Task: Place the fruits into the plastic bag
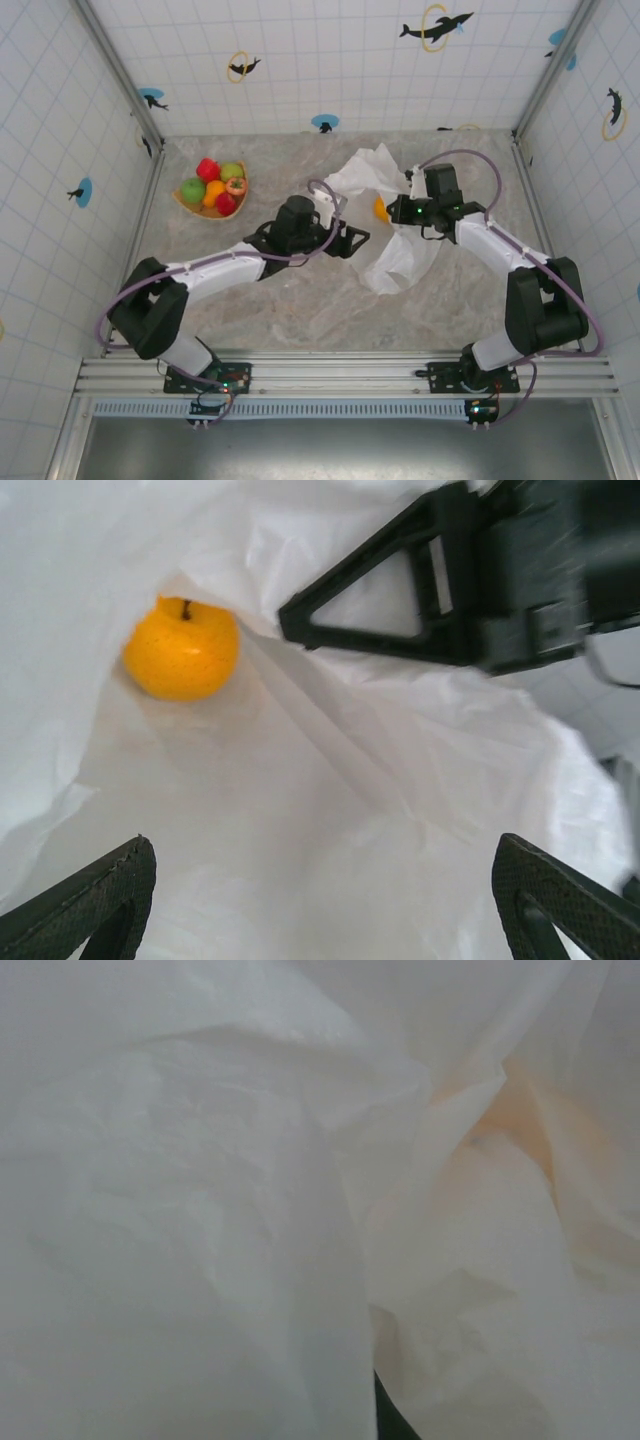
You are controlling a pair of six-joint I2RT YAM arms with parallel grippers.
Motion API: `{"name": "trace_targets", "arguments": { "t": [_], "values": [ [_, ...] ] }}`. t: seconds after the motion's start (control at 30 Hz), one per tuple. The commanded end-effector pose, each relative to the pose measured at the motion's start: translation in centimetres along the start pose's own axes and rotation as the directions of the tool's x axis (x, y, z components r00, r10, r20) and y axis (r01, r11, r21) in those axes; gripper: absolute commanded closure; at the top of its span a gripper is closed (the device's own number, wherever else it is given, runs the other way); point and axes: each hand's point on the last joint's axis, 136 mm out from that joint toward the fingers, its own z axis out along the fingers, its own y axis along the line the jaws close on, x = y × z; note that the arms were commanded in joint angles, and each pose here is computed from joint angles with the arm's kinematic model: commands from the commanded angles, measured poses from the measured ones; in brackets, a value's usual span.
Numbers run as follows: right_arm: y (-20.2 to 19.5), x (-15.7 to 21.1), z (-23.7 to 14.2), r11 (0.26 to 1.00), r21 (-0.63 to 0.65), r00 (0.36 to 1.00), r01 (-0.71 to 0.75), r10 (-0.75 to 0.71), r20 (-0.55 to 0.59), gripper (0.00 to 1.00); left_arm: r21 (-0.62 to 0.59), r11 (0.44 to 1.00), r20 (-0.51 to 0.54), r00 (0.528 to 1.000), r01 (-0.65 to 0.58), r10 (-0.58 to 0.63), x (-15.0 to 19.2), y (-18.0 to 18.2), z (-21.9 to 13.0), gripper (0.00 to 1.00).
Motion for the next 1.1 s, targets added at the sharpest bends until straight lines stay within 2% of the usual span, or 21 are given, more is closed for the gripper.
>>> {"name": "trace_targets", "arguments": {
  "t": [0.0, 0.13, 0.33, 0.43, 0.53, 0.6, 0.67, 0.77, 0.83, 0.9, 1.07],
  "values": [
    [0.2, -0.8, -0.5, 0.998, 0.017, 0.998, 0.056, -0.056, 0.009, 1.00, 0.179, 0.984, -0.040, 0.999, 0.002, 0.005, -0.4, -2.7, -2.9, 0.11],
    [0.2, -0.8, -0.5, 0.998, 0.011, 0.998, 0.061, -0.061, 0.009, 1.00, 0.276, 0.961, -0.057, 0.998, 0.030, -0.015, -1.7, -3.8, -5.6, 0.10],
    [0.4, -1.0, -0.5, 0.998, 0.004, 0.998, 0.067, -0.067, 0.018, 1.00, 0.322, 0.944, -0.001, 0.998, 0.065, -0.068, -4.2, -3.7, -9.7, 0.09],
    [0.4, -1.0, -0.5, 0.998, 0.003, 0.998, 0.068, -0.068, 0.017, 1.00, 0.205, 0.975, 0.069, 0.993, 0.081, -0.097, -5.9, -1.3, -11.6, 0.09],
    [0.5, -1.1, -0.5, 0.997, 0.001, 0.997, 0.072, -0.072, 0.021, 1.00, -0.073, 0.987, 0.190, 0.973, 0.146, -0.130, -8.3, 4.2, -14.2, 0.07],
    [0.5, -1.1, -0.5, 0.997, 0.000, 0.997, 0.072, -0.072, 0.021, 1.00, -0.317, 0.926, 0.257, 0.958, 0.206, -0.126, -9.2, 8.5, -16.1, 0.06],
    [0.6, -1.2, -0.5, 0.997, -0.004, 0.997, 0.074, -0.074, 0.025, 1.00, -0.541, 0.800, 0.305, 0.947, 0.258, -0.100, -9.5, 12.4, -18.5, 0.06],
    [0.8, -1.2, -0.4, 0.997, -0.010, 0.997, 0.077, -0.077, 0.026, 1.00, -0.724, 0.622, 0.344, 0.938, 0.298, -0.050, -9.8, 16.0, -21.4, 0.05],
    [0.9, -1.1, -0.3, 0.997, -0.011, 0.997, 0.079, -0.079, 0.026, 1.00, -0.792, 0.524, 0.359, 0.933, 0.312, -0.014, -9.9, 17.6, -22.9, 0.04],
    [0.9, -1.1, -0.3, 0.997, -0.012, 0.996, 0.082, -0.081, 0.025, 1.00, -0.831, 0.450, 0.366, 0.931, 0.326, 0.000, -9.9, 19.1, -23.8, 0.04],
    [1.0, -1.0, -0.2, 0.996, -0.016, 0.996, 0.083, -0.082, 0.023, 1.00, -0.858, 0.352, 0.385, 0.922, 0.375, -0.042, -9.7, 24.0, -24.4, 0.04]
  ]
}}
